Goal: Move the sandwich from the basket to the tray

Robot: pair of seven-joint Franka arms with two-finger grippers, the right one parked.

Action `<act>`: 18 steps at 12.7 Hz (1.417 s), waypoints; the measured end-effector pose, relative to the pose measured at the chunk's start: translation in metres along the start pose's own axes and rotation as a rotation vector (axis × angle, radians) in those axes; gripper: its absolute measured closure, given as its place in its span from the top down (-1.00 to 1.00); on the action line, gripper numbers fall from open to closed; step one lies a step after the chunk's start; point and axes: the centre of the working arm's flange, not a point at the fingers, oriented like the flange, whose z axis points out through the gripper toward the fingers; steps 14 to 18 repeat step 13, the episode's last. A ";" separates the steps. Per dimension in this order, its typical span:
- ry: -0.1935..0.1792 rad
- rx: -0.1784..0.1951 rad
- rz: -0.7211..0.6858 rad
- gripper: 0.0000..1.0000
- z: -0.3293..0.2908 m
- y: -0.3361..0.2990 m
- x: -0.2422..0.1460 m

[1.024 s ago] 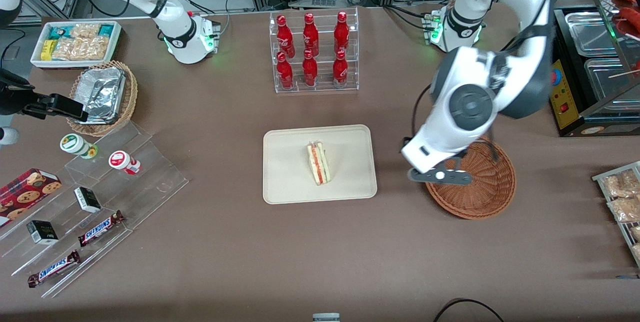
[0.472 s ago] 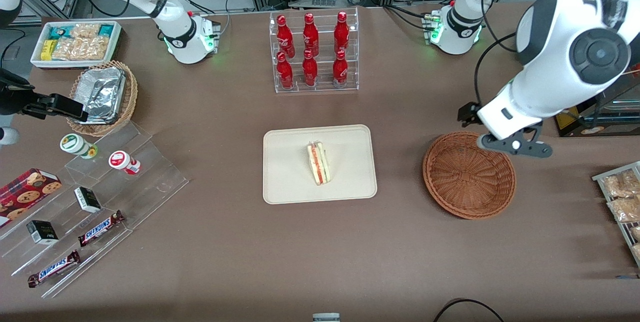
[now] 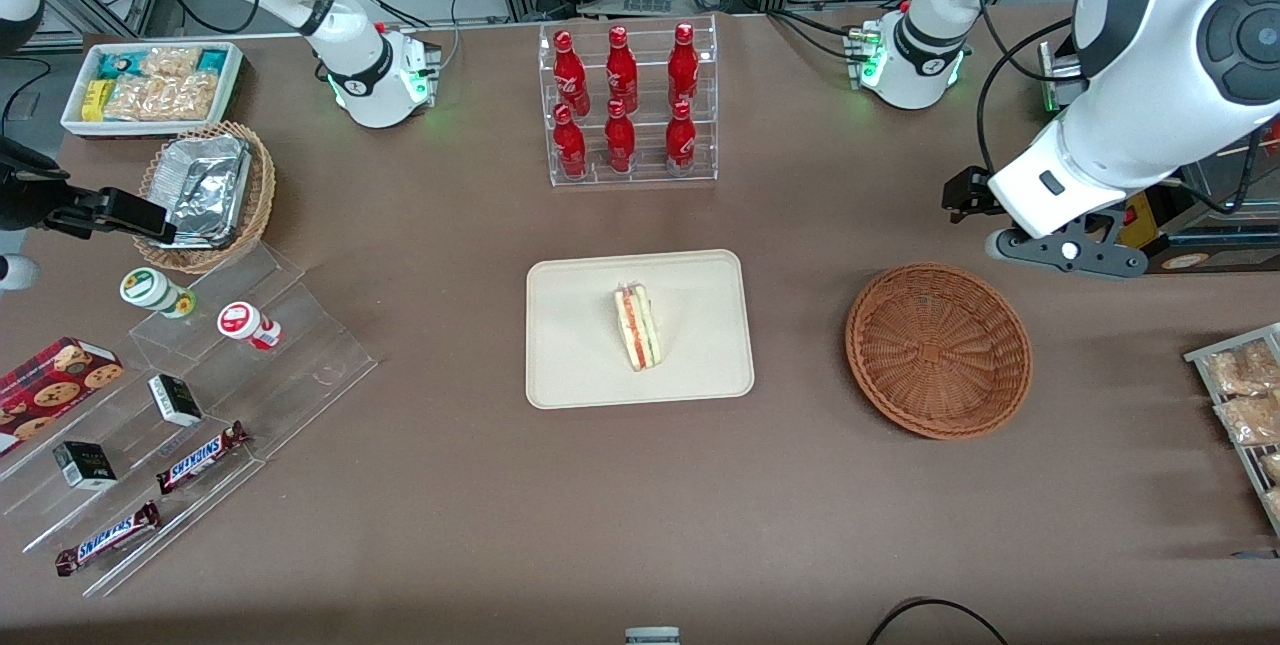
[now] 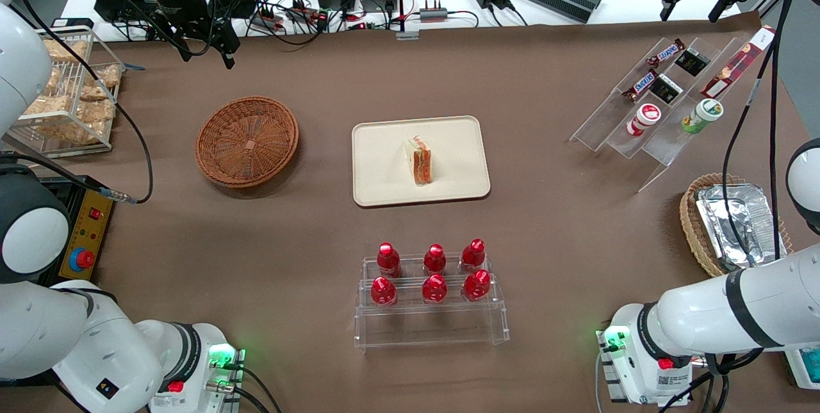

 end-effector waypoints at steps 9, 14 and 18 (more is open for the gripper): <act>-0.002 -0.047 -0.009 1.00 -0.010 -0.060 -0.017; -0.027 -0.054 -0.036 1.00 -0.016 -0.076 -0.031; -0.027 -0.054 -0.036 1.00 -0.016 -0.076 -0.031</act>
